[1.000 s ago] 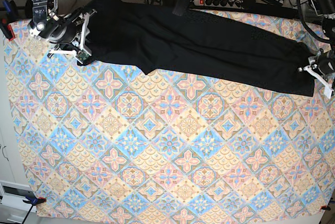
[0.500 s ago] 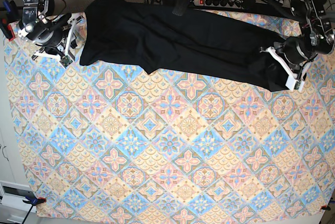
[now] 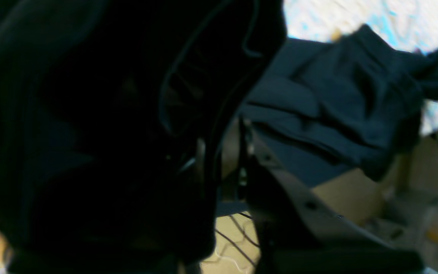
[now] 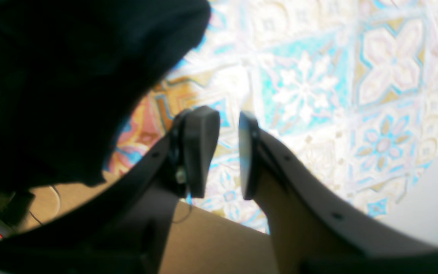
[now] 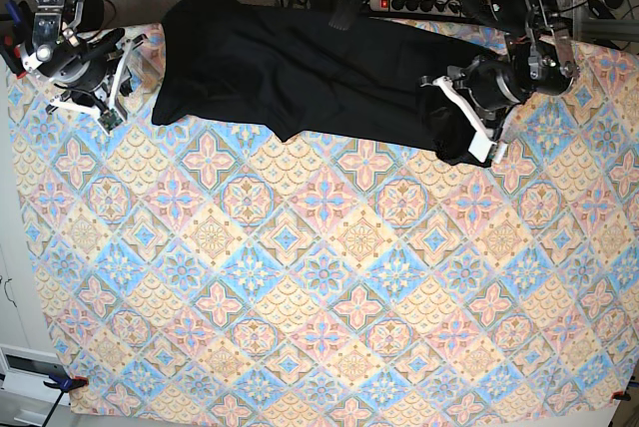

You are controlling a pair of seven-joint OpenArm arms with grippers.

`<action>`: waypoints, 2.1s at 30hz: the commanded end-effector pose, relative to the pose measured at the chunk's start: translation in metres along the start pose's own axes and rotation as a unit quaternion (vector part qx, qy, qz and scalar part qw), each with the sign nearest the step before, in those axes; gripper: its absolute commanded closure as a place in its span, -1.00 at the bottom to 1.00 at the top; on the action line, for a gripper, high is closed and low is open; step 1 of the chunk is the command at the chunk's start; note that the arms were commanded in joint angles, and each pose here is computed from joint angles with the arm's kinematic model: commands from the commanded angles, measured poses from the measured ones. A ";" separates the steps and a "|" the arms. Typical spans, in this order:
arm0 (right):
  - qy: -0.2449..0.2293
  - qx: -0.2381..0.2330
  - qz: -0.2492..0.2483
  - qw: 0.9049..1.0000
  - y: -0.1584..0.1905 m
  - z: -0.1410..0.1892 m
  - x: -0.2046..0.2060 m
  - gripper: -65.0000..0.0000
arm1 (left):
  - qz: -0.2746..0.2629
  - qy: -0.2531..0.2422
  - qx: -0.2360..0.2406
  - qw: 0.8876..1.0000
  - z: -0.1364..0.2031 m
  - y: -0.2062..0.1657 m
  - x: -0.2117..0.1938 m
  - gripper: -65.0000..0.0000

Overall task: Fold the T-shirt properly
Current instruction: 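Grasp the strip end with the left gripper and fold it inward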

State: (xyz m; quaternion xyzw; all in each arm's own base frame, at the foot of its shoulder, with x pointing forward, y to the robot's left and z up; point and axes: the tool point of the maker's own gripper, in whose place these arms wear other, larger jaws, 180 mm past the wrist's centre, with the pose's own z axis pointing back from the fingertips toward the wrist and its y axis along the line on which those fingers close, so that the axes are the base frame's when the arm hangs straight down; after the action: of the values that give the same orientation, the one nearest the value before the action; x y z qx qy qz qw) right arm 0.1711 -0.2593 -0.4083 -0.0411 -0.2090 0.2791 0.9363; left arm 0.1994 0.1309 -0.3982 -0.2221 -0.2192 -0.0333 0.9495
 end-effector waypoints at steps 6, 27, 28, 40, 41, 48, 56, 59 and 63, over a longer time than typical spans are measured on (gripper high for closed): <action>-0.013 -0.018 -0.001 1.000 -0.014 0.008 0.006 0.60 | 0.022 0.031 -0.031 0.999 -0.023 -0.003 -0.013 0.87; -0.016 -0.024 -0.001 1.000 -0.017 0.010 0.007 0.60 | -0.023 -0.097 -0.089 0.991 0.076 0.008 0.056 -0.91; -0.016 -0.024 -0.001 1.000 -0.017 0.010 0.007 0.60 | -0.025 -0.096 -0.078 0.992 0.080 0.017 0.057 -0.91; -0.019 -0.027 -0.001 0.999 -0.020 0.010 0.011 0.60 | 0.012 0.064 -0.132 0.989 -0.014 -0.010 -0.013 -0.91; -0.019 -0.027 -0.001 0.999 -0.020 0.010 0.011 0.60 | 0.004 0.074 -0.152 0.986 -0.021 -0.027 -0.017 -0.91; -0.019 -0.027 -0.001 0.999 -0.020 0.010 0.011 0.60 | -0.044 0.136 -0.215 0.966 -0.038 -0.083 -0.050 -0.91; -0.018 -0.027 -0.001 0.999 -0.020 0.010 0.010 0.60 | -0.077 0.176 -0.207 0.959 -0.032 -0.074 -0.067 -0.91; -0.018 -0.027 -0.001 0.999 -0.020 0.010 0.010 0.59 | -0.123 0.152 -0.204 0.959 -0.012 -0.076 -0.050 -0.83; -0.018 -0.027 -0.001 0.999 -0.020 0.010 0.010 0.59 | -0.155 0.085 -0.184 0.967 0.020 -0.067 -0.009 -0.50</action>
State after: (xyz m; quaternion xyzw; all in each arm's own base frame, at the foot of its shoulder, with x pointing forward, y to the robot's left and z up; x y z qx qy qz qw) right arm 0.1773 -0.2684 -0.4008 -0.0541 -0.2177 0.2691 0.9366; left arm 0.1712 0.0759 -0.3612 -0.3561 -0.1557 -0.2351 0.8909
